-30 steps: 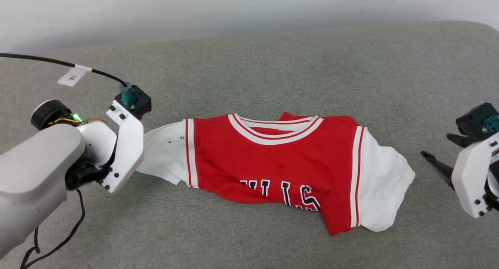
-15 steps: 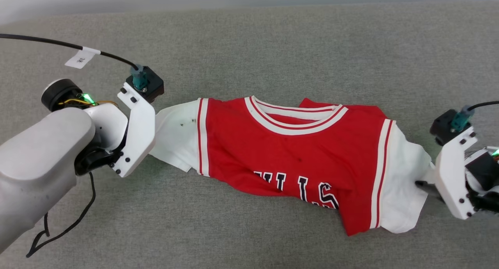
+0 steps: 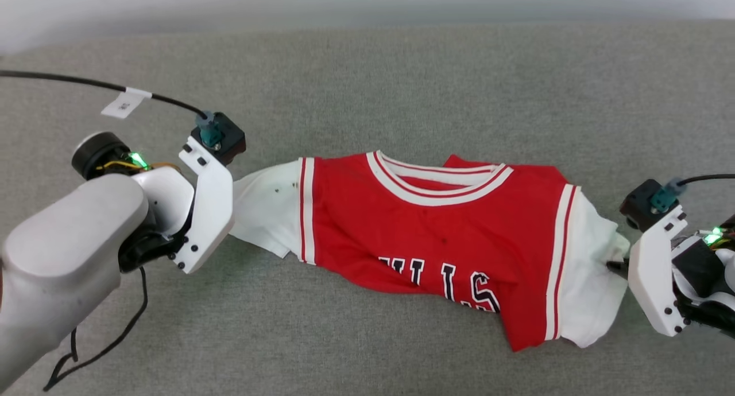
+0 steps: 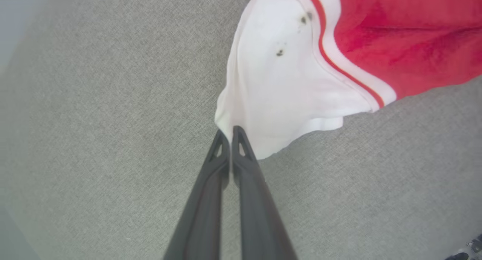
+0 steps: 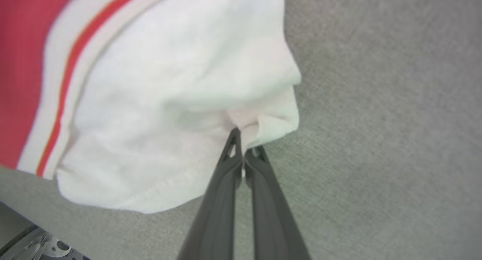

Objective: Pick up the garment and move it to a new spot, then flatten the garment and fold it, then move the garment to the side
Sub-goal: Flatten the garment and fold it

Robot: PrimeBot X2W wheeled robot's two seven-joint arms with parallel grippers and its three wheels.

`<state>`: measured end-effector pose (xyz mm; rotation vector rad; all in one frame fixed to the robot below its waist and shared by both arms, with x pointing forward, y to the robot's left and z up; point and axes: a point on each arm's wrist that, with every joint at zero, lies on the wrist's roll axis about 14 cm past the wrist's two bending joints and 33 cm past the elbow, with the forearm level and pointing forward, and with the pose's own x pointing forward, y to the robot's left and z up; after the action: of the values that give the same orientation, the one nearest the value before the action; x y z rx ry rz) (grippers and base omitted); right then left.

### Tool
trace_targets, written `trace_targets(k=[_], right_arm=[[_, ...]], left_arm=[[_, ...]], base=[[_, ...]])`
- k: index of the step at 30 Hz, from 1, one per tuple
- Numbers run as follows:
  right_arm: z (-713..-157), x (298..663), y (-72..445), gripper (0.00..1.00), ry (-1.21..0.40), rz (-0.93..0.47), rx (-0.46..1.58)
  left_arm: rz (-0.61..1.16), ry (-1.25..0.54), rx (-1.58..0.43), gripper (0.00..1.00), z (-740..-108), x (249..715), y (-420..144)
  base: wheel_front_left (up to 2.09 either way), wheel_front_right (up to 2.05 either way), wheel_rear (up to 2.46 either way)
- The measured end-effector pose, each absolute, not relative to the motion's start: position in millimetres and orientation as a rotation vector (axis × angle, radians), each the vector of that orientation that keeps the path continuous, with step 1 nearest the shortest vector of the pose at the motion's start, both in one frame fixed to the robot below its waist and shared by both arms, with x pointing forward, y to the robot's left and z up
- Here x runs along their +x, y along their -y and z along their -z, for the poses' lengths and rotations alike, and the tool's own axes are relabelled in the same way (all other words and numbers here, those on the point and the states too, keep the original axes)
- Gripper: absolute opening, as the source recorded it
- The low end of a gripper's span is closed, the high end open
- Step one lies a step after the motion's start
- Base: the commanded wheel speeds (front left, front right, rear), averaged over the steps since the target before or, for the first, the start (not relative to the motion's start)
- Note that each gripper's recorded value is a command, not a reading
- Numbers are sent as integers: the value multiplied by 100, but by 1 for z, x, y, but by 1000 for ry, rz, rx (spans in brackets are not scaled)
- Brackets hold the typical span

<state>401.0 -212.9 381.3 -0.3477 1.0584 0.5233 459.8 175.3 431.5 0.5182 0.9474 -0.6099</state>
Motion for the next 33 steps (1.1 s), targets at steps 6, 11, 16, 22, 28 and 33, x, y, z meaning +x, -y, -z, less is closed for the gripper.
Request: trace_targets(k=[6, 11, 16, 22, 28, 33], right_arm=[[-440, 421, 218, 0, -789, -500, -363], [-504, 435, 219, 0, -556, -480, -368], [-567, 449, 228, 0, -357, -433, -390], [-633, 471, 227, 0, -179, -391, -447], [-701, 510, 223, 0, -14, -324, -517], [-738, 549, 216, 0, 67, -280, -568]], left_arm=[[613, -818, 509, 0, -465, 451, -169], [599, -643, 508, 0, -515, 455, -166], [561, -427, 578, 0, -578, 470, -164], [510, -230, 631, 0, -641, 490, -157], [436, -43, 664, 0, -701, 525, -152], [358, 115, 688, 0, -751, 561, -154]], base=[[0, 0, 0], [0, 0, 0], [0, 0, 0], [0, 0, 0], [0, 0, 0], [0, 0, 0]])
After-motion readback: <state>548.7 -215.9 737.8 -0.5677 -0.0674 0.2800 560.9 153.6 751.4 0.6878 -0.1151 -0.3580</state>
